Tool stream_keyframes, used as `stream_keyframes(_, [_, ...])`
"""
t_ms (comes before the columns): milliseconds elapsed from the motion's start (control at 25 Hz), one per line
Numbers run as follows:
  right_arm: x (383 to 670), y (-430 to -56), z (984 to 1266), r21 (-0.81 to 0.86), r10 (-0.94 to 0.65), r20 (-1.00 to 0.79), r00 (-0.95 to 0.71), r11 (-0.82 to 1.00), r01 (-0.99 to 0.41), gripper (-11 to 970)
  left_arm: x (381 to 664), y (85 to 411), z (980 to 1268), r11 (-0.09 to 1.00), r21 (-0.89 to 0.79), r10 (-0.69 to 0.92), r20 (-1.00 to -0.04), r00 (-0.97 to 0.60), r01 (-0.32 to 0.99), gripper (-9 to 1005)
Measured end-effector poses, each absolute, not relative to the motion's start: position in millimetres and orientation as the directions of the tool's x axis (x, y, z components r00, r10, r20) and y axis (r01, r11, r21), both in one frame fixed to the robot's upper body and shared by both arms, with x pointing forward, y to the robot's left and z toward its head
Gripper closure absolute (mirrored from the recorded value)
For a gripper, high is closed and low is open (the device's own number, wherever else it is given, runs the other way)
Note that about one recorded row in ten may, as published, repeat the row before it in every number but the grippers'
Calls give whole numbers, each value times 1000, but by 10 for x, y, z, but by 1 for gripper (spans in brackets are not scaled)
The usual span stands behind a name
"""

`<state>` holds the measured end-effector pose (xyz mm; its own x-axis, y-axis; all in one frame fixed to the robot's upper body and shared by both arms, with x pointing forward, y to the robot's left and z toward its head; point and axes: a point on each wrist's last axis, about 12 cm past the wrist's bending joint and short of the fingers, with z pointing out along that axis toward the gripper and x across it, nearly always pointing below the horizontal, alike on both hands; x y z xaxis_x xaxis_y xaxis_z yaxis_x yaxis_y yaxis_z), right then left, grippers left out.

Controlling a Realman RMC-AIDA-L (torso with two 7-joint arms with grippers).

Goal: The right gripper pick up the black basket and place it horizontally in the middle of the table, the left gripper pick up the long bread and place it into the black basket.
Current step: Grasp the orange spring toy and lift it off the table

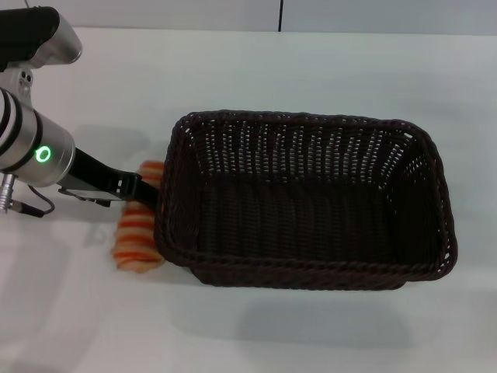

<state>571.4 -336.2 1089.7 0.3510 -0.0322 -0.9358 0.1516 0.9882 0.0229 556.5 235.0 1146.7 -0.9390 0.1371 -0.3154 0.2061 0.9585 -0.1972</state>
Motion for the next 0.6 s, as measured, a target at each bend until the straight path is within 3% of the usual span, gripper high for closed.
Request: stream_keyframes(600, [5727, -3346, 10905, 22, -31, -935, 353, 989, 146, 650, 5609, 2287, 11356, 954, -201, 154, -301, -941, 221, 266])
